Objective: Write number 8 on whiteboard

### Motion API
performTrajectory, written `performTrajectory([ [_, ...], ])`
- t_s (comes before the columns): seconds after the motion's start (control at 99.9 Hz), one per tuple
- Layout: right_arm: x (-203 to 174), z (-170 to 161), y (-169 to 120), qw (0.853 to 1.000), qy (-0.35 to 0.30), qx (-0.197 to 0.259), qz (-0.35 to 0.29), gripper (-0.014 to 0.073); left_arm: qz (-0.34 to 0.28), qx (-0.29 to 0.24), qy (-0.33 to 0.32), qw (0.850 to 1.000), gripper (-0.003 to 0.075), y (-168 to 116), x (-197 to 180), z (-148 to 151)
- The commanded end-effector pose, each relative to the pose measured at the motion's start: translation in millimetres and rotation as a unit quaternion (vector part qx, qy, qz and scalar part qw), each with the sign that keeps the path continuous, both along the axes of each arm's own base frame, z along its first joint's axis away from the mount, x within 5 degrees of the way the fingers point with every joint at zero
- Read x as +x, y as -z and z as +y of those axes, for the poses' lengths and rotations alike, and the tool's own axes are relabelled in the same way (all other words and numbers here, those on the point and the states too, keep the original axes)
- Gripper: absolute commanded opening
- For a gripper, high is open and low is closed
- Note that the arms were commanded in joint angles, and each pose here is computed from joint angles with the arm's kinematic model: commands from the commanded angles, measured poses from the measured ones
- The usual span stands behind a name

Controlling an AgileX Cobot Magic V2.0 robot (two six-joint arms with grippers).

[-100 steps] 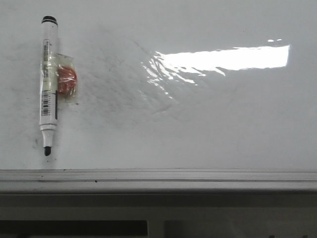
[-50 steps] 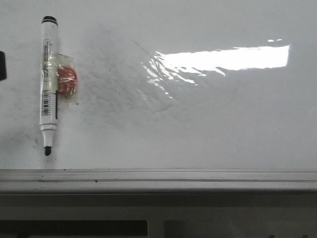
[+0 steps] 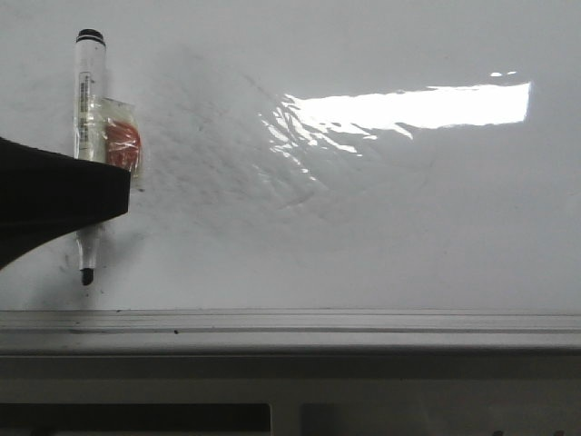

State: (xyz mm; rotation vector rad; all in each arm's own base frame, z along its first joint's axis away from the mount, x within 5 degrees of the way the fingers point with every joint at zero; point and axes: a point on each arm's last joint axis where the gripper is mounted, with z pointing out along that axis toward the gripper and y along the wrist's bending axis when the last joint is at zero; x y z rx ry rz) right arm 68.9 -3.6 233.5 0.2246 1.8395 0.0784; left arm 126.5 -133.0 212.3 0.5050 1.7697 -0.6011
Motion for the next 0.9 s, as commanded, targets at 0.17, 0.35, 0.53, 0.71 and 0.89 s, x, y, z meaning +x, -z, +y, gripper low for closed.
performTrajectory([
  [0.17,3.2,5.3,-16.3,0.998,-0.039,0.000,-0.041,-0.0064,0.006,-0.045,-0.057,0.997,0.0287,-6.2,11.0,-1.5],
  [0.35,9.9,22.0,-15.7,0.990,-0.142,0.009,0.000,-0.0064,0.023,-0.033,-0.051,0.998,0.0114,-1.7,10.2,-2.6],
  [0.53,22.3,46.7,-25.6,0.961,-0.269,-0.054,0.025,-0.0064,0.027,-0.017,-0.039,0.999,0.0015,0.5,8.8,-3.7],
  [0.71,36.3,81.3,-51.0,0.920,-0.379,-0.101,0.024,-0.0054,-0.010,0.011,0.005,1.000,-0.0020,-1.5,5.4,-8.7],
  [0.89,45.4,119.8,-90.0,0.883,-0.454,-0.112,-0.017,0.0209,-0.076,0.048,0.075,0.993,-0.0020,-5.7,-1.1,-16.4],
])
